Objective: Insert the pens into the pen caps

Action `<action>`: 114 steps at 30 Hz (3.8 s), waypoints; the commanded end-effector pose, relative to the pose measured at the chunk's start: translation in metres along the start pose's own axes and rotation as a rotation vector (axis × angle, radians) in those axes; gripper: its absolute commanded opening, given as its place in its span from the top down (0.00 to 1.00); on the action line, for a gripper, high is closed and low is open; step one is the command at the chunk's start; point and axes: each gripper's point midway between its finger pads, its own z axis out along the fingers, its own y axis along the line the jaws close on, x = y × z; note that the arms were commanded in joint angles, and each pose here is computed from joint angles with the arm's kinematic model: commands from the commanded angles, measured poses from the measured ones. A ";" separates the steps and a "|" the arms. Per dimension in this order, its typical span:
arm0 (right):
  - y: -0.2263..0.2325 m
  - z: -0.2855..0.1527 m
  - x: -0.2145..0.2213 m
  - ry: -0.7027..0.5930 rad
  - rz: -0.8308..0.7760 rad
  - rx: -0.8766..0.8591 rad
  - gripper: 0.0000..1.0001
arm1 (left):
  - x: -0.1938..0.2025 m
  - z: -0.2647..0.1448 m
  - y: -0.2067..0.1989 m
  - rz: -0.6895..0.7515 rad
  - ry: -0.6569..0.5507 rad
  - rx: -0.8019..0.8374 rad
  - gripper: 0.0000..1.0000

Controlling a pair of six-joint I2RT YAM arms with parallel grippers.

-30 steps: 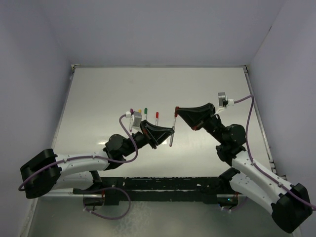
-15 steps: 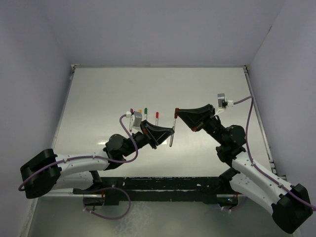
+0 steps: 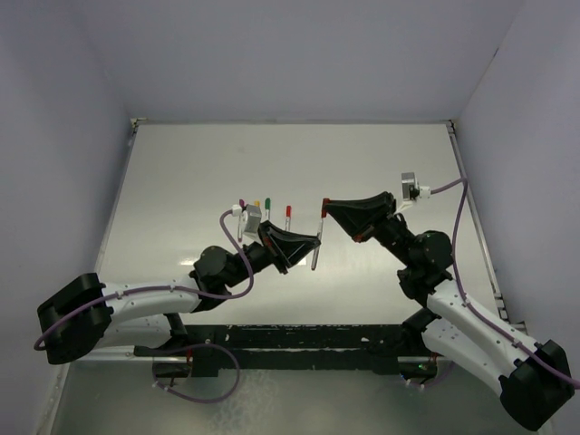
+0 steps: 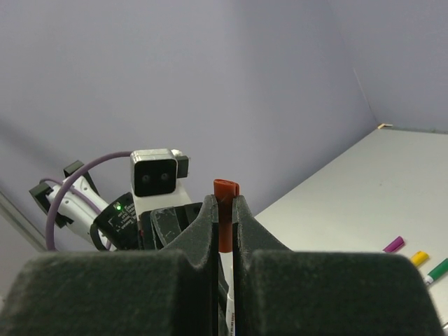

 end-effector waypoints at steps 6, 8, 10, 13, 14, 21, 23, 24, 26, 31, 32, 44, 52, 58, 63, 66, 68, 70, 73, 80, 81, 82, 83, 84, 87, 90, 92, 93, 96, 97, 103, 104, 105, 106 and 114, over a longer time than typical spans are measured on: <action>0.008 0.004 -0.012 -0.043 -0.061 -0.031 1.00 | -0.017 0.010 -0.020 -0.019 -0.043 0.071 1.00; 0.007 0.004 -0.012 -0.040 -0.063 -0.029 1.00 | -0.018 0.010 -0.020 -0.019 -0.044 0.071 1.00; 0.007 0.003 -0.011 -0.039 -0.064 -0.028 1.00 | -0.018 0.009 -0.020 -0.021 -0.046 0.071 1.00; 0.005 0.002 -0.010 -0.038 -0.063 -0.020 1.00 | -0.019 0.008 -0.020 -0.021 -0.050 0.069 1.00; 0.005 0.001 -0.009 -0.037 -0.063 -0.019 1.00 | -0.020 0.008 -0.020 -0.020 -0.051 0.068 1.00; 0.008 0.000 -0.009 -0.036 -0.057 -0.023 1.00 | -0.021 0.007 -0.019 -0.019 -0.056 0.063 1.00; 0.009 -0.001 -0.011 -0.038 -0.060 -0.026 1.00 | -0.021 0.007 -0.020 -0.019 -0.058 0.064 1.00; 0.008 -0.001 -0.010 -0.035 -0.059 -0.022 1.00 | -0.022 0.008 -0.020 -0.019 -0.059 0.065 1.00; 0.008 -0.001 -0.010 -0.034 -0.060 -0.020 1.00 | -0.022 0.007 -0.020 -0.018 -0.059 0.065 1.00; 0.007 -0.002 -0.007 -0.027 -0.056 -0.017 1.00 | -0.024 0.007 -0.021 -0.016 -0.064 0.066 1.00; 0.007 -0.002 -0.007 -0.026 -0.053 -0.017 1.00 | -0.024 0.007 -0.021 -0.016 -0.065 0.067 1.00; 0.003 -0.001 -0.004 -0.028 -0.052 -0.011 1.00 | -0.026 0.009 -0.026 -0.016 -0.066 0.086 1.00; 0.001 0.001 -0.004 -0.027 -0.058 -0.008 1.00 | -0.025 0.008 -0.025 -0.015 -0.061 0.084 1.00; 0.005 0.005 -0.009 -0.032 -0.080 -0.016 1.00 | -0.017 0.004 -0.020 -0.026 -0.042 0.071 1.00; 0.009 0.005 -0.014 -0.041 -0.099 -0.018 1.00 | -0.015 0.002 -0.018 -0.027 -0.038 0.063 1.00; 0.010 0.005 -0.017 -0.047 -0.106 -0.018 1.00 | -0.015 0.001 -0.016 -0.027 -0.037 0.052 1.00; 0.012 0.004 -0.020 -0.053 -0.111 -0.020 1.00 | -0.014 0.000 -0.015 -0.027 -0.033 0.044 1.00; 0.015 0.004 -0.022 -0.060 -0.113 -0.023 1.00 | -0.012 0.000 -0.012 -0.027 -0.027 0.035 1.00; 0.018 0.004 -0.027 -0.071 -0.121 -0.029 1.00 | -0.008 0.000 -0.010 -0.028 -0.019 0.027 1.00; 0.021 0.006 -0.031 -0.083 -0.120 -0.034 1.00 | -0.004 0.000 -0.007 -0.032 -0.008 0.022 1.00; 0.021 0.006 -0.031 -0.082 -0.121 -0.034 1.00 | -0.004 0.000 -0.007 -0.031 -0.010 0.023 1.00; 0.021 0.007 -0.031 -0.081 -0.120 -0.035 1.00 | -0.005 0.000 -0.008 -0.030 -0.014 0.023 1.00; 0.020 0.007 -0.030 -0.076 -0.118 -0.034 1.00 | -0.007 0.000 -0.008 -0.029 -0.017 0.025 1.00; 0.019 0.007 -0.029 -0.075 -0.118 -0.033 1.00 | -0.008 0.000 -0.010 -0.029 -0.021 0.029 1.00; 0.015 0.006 -0.026 -0.069 -0.118 -0.023 1.00 | -0.011 0.000 -0.013 -0.025 -0.026 0.038 1.00; 0.013 0.007 -0.024 -0.065 -0.115 -0.017 1.00 | -0.013 0.000 -0.015 -0.021 -0.029 0.046 1.00; 0.012 0.007 -0.023 -0.065 -0.115 -0.015 1.00 | -0.013 -0.001 -0.015 -0.021 -0.029 0.047 1.00; 0.012 0.007 -0.023 -0.065 -0.116 -0.015 1.00 | -0.014 -0.001 -0.015 -0.020 -0.030 0.047 1.00; 0.011 0.007 -0.022 -0.063 -0.116 -0.014 1.00 | -0.014 -0.002 -0.014 -0.022 -0.030 0.041 1.00; 0.011 0.006 -0.022 -0.062 -0.117 -0.012 1.00 | -0.014 -0.003 -0.014 -0.021 -0.031 0.040 1.00; 0.011 0.005 -0.020 -0.056 -0.103 -0.015 1.00 | -0.014 -0.002 -0.013 -0.019 -0.034 0.032 1.00; 0.011 0.005 -0.019 -0.051 -0.096 -0.017 1.00 | -0.014 -0.001 -0.012 -0.019 -0.034 0.031 1.00; 0.011 0.005 -0.017 -0.046 -0.089 -0.019 1.00 | -0.014 -0.001 -0.013 -0.018 -0.034 0.031 1.00; 0.011 0.004 -0.015 -0.042 -0.083 -0.021 1.00 | -0.015 0.000 -0.013 -0.018 -0.035 0.033 1.00; 0.004 0.001 0.004 0.002 -0.037 -0.010 1.00 | -0.025 0.009 -0.016 0.007 -0.066 0.041 1.00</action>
